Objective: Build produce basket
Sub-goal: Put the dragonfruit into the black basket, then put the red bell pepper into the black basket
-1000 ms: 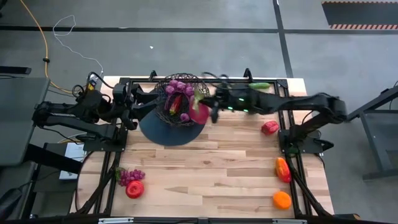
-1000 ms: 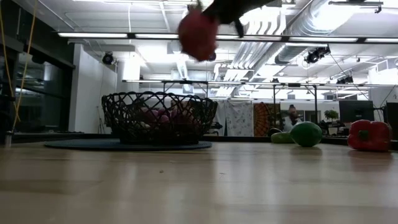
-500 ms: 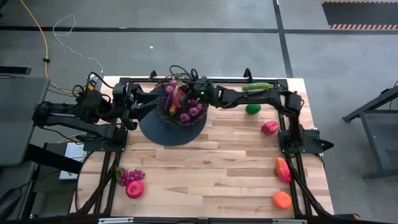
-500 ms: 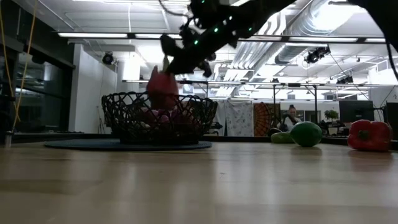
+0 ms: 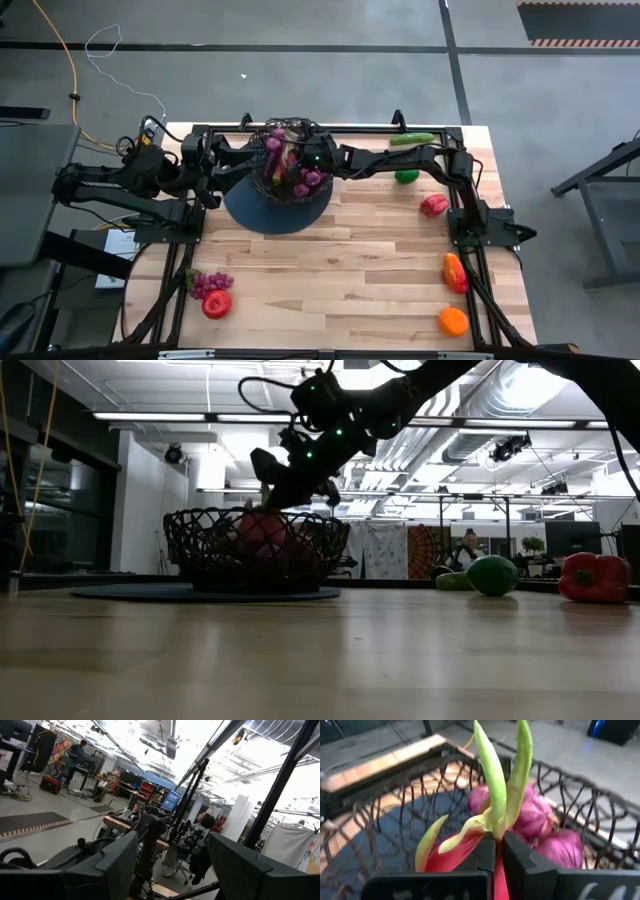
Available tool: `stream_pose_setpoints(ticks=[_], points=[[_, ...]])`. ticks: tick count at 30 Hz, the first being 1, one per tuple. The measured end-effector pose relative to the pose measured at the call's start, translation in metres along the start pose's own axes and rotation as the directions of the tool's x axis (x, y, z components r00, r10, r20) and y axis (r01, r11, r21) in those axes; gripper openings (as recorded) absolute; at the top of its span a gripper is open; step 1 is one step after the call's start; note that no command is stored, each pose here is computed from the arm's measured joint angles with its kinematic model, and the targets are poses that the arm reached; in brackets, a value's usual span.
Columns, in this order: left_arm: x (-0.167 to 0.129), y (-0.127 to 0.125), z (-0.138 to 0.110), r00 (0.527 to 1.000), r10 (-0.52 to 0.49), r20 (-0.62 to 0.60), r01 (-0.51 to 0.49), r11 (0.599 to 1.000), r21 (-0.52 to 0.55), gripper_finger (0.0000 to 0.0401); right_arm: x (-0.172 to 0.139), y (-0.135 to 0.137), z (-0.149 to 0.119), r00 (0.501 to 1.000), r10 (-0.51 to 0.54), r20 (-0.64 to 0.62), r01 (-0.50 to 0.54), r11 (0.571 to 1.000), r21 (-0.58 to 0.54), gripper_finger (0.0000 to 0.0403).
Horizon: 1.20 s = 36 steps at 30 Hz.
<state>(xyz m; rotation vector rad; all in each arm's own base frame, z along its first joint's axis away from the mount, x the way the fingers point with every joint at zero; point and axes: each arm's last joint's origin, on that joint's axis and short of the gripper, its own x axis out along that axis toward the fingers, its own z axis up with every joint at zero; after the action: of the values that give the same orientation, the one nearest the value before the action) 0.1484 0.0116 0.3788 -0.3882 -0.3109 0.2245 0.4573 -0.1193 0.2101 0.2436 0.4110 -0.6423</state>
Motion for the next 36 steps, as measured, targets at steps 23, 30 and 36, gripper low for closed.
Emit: stream_pose_setpoints(ticks=[23, 30, 36], points=[[0.000, 0.000, 0.000, 1.000, 0.000, 0.000, 0.000, 1.000, 0.000, 0.0229, -0.015, 0.000, 0.036, 0.980, -0.074, -0.184, 0.058, 0.994, -0.089, 0.0233], [0.000, 0.000, 0.000, 1.000, 0.000, -0.001, 0.000, 1.000, 0.000, 0.0229, -0.055, -0.003, 0.066, 0.923, -0.038, -0.382, -0.117, 0.920, -0.374, 0.0276], [0.000, 0.000, -0.001, 1.000, 0.003, -0.008, -0.003, 1.000, 0.003, 0.0229, -0.115, -0.031, 0.043, 0.902, -0.009, -0.433, -0.159, 0.923, -0.351, 0.0275]])
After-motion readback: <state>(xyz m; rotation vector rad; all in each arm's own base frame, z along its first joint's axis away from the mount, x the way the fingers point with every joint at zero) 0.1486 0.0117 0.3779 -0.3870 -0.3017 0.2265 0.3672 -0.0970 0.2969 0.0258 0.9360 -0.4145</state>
